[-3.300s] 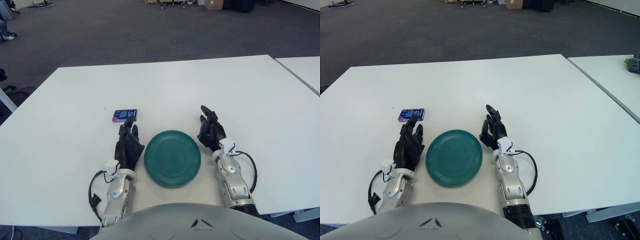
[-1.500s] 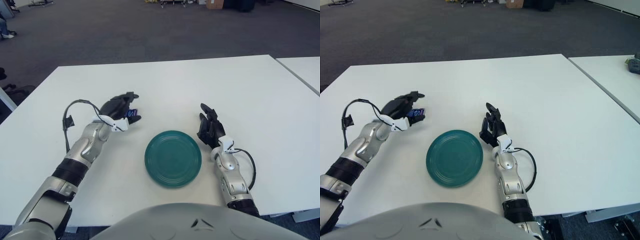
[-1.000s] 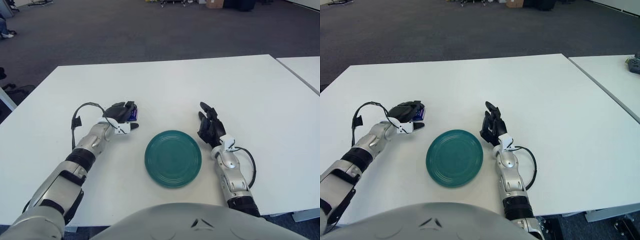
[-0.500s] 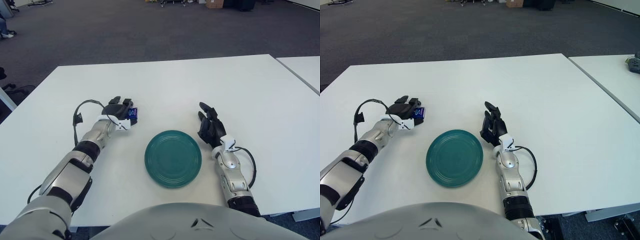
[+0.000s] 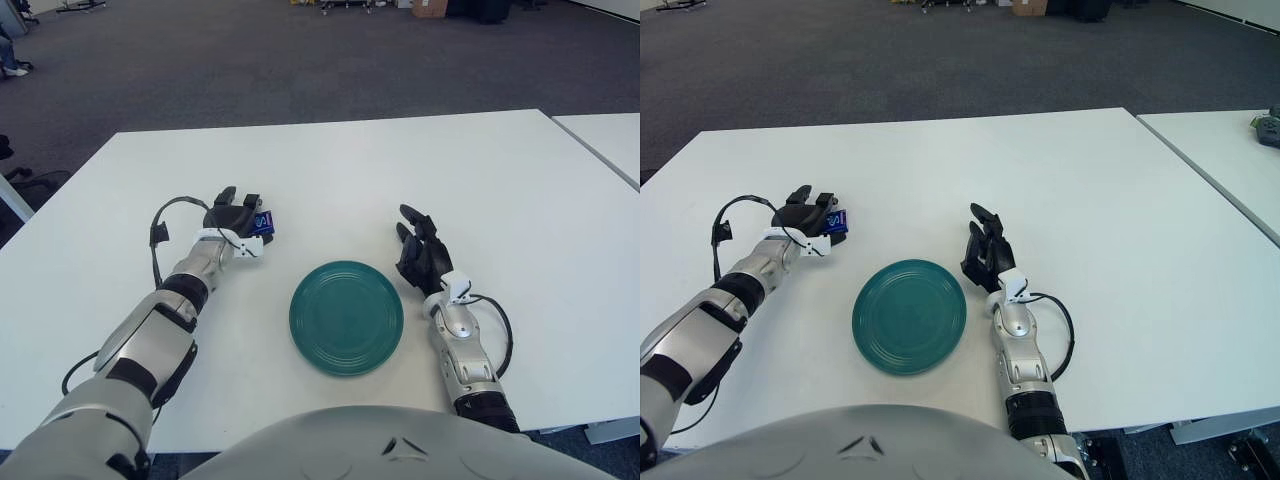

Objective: Put the gum into the plate.

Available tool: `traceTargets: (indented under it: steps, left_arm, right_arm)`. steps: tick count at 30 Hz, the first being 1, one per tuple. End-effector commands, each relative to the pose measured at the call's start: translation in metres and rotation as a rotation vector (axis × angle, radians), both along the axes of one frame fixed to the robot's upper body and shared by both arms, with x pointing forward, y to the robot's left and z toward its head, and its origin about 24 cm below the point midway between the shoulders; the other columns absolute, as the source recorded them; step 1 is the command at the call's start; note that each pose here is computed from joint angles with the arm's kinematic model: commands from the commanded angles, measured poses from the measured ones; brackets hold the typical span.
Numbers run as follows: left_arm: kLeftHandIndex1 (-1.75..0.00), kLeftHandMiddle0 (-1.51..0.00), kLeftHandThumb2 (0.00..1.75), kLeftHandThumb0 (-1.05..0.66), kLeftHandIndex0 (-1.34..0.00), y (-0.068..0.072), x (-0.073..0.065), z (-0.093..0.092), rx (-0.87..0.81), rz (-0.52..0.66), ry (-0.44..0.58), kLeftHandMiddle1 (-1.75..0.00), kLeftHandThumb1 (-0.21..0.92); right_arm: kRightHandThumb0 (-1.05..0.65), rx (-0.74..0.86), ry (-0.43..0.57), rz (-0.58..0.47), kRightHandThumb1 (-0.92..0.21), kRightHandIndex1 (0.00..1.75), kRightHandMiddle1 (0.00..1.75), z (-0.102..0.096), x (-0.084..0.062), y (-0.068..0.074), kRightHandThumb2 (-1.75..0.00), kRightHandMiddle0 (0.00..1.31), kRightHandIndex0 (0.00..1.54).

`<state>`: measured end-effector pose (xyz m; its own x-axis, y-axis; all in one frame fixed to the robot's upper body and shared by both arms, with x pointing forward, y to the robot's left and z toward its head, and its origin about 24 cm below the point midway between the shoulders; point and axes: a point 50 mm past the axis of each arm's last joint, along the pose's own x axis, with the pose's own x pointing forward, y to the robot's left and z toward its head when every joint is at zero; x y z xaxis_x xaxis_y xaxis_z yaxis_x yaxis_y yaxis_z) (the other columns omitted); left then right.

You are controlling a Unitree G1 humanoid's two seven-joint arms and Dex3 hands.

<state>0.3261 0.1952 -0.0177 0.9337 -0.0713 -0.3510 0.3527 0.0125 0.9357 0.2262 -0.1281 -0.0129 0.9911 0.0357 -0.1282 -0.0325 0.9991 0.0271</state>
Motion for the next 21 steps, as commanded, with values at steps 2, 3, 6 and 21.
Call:
traceTargets:
  steps: [2,3,6,21]
  left_arm:
    - [-1.26,-0.05,0.48,-1.01,-0.03,0.001,-0.006,-0.008,-0.003,-0.013,0.127,-0.71,0.92]
    - [-1.37,-0.03,0.41,-0.97,-0.04,0.001,-0.007,-0.009,-0.008,-0.022,0.148,-0.99,0.92]
    - [-1.53,-0.01,0.29,-0.88,-0.05,-0.003,-0.016,-0.009,-0.015,-0.075,0.233,-1.44,0.92]
    - [-1.74,-0.31,0.62,-0.16,-0.23,0.002,-0.03,-0.037,-0.019,-0.032,0.458,-1.74,0.64]
  right_arm:
    - [-0.91,-0.013,0.236,-0.038,-0.92,0.01,0.59,-0.041,-0.027,-0.01,-0.95,0.0,0.31]
    - [-0.9,-0.012,0.235,-0.038,-0.92,0.01,0.59,-0.041,-0.027,-0.01,-0.95,0.0,0.31]
    - [-0.9,-0.01,0.234,-0.037,-0.92,0.01,0.58,-0.041,-0.027,-0.01,-0.95,0.0,0.3]
    - [-0.9,0.008,0.244,-0.073,-0.92,0.01,0.63,-0.039,-0.027,-0.011,-0.96,0.0,0.32]
